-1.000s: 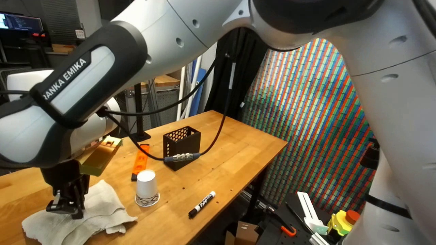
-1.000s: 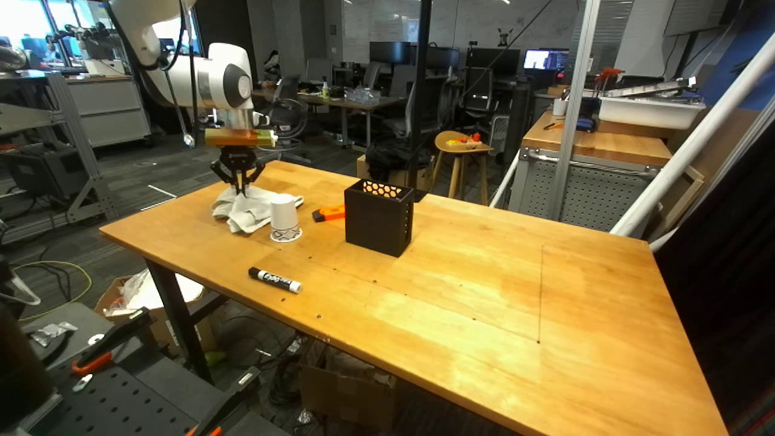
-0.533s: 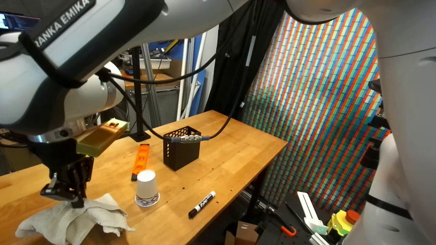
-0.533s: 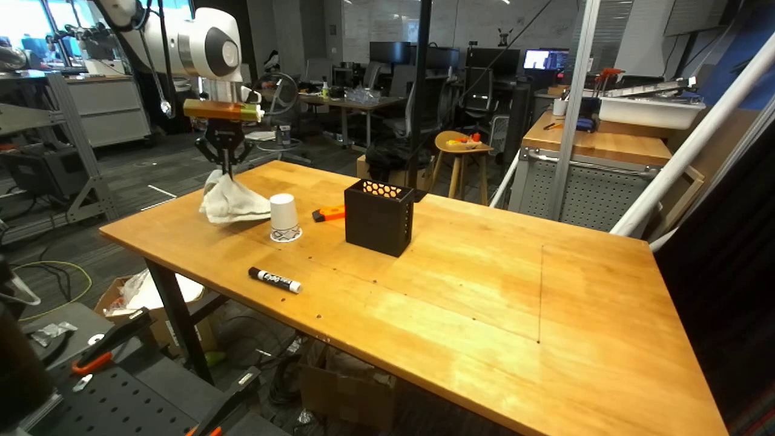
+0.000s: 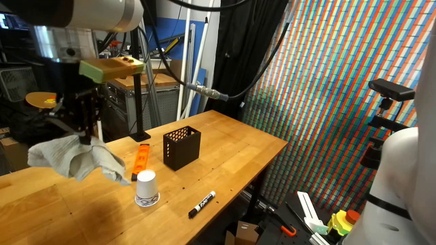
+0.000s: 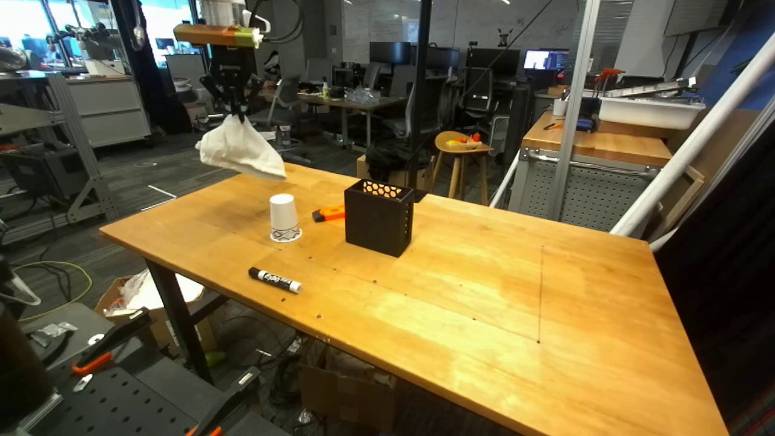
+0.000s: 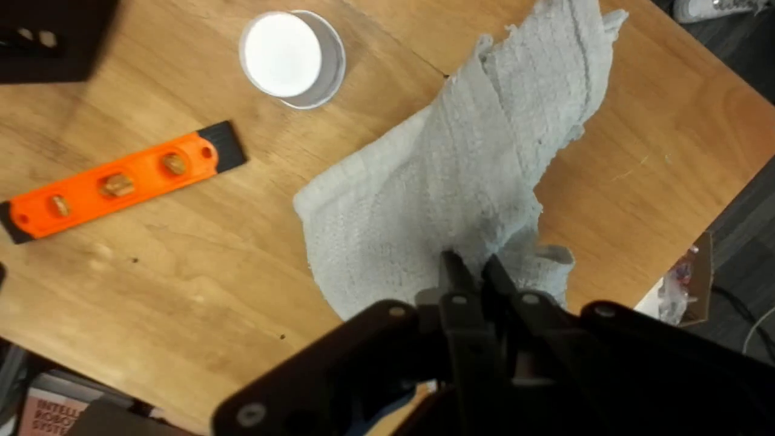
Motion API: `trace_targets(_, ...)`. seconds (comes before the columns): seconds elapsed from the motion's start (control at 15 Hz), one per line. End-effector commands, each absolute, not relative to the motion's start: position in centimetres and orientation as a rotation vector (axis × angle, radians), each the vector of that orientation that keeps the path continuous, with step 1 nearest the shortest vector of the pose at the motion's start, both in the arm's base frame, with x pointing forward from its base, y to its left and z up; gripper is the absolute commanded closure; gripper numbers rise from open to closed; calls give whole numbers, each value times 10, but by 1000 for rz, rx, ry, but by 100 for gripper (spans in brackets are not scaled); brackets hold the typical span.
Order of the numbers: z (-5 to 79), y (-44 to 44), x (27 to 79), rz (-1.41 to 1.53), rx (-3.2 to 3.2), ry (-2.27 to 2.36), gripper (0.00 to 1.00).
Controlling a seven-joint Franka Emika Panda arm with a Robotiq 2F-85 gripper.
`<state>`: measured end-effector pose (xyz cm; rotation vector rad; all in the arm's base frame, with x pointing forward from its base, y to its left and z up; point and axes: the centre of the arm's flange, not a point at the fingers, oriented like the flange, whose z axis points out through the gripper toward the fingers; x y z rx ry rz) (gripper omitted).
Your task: Put the towel inside the black box
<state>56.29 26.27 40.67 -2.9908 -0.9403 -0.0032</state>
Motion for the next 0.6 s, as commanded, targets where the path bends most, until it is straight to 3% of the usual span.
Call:
trace_targets(0.0, 447, 198, 572, -43, -3056, -824, 98)
trace_targets(0.53, 472, 40, 623, -123, -3117, -659, 98)
